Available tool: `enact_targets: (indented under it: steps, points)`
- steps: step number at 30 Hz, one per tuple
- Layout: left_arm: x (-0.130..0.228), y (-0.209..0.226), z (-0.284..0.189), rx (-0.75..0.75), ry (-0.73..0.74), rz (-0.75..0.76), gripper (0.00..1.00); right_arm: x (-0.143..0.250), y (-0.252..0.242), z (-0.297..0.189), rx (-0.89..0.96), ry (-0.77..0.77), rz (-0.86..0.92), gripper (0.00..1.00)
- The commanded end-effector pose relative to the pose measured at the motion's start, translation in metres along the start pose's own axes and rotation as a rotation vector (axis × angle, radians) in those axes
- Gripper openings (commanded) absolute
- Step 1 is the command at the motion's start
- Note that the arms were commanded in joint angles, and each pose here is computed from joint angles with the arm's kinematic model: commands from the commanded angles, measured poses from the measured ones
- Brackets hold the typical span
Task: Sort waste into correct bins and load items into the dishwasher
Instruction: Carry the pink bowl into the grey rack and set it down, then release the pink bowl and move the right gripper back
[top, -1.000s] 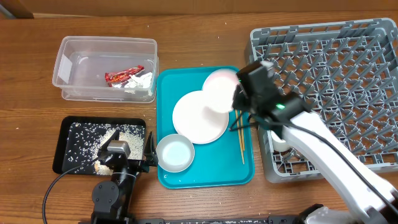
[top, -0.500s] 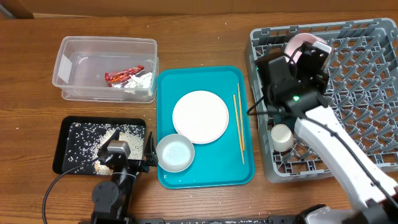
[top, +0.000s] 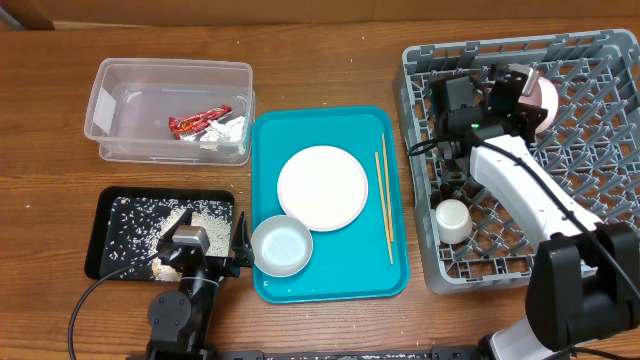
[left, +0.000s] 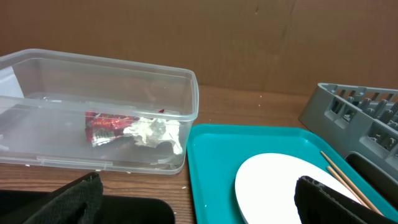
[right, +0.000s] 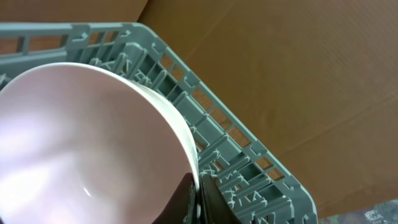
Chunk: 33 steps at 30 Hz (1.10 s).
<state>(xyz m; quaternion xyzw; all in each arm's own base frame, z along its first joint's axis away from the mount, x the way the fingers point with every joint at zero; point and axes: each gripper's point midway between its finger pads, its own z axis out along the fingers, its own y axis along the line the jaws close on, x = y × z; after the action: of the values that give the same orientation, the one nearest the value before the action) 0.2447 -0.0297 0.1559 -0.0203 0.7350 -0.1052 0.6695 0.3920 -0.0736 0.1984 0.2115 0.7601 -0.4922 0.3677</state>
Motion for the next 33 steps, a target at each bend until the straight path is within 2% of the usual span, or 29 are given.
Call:
enact_targets:
  steps: [1,9,24,27,33]
  points:
    - [0.0,-0.001,0.0,0.002,-0.004,-0.006,1.0,-0.001,0.008,-0.009,-0.013,-0.019,-0.036,0.04]
    - [0.0,-0.001,0.0,0.002,-0.004,-0.006,1.0,0.023,0.021,-0.013,-0.029,-0.011,-0.128,0.04]
    - [0.0,-0.001,0.0,0.002,-0.004,-0.006,1.0,0.03,0.035,-0.05,-0.091,-0.062,-0.267,0.05]
    - [0.0,-0.001,0.0,0.002,-0.005,-0.006,1.0,0.03,0.035,-0.053,-0.096,-0.068,-0.28,0.24]
    - [0.0,-0.001,0.0,0.002,-0.005,-0.006,1.0,0.012,0.021,-0.073,-0.144,-0.104,-0.211,0.4]
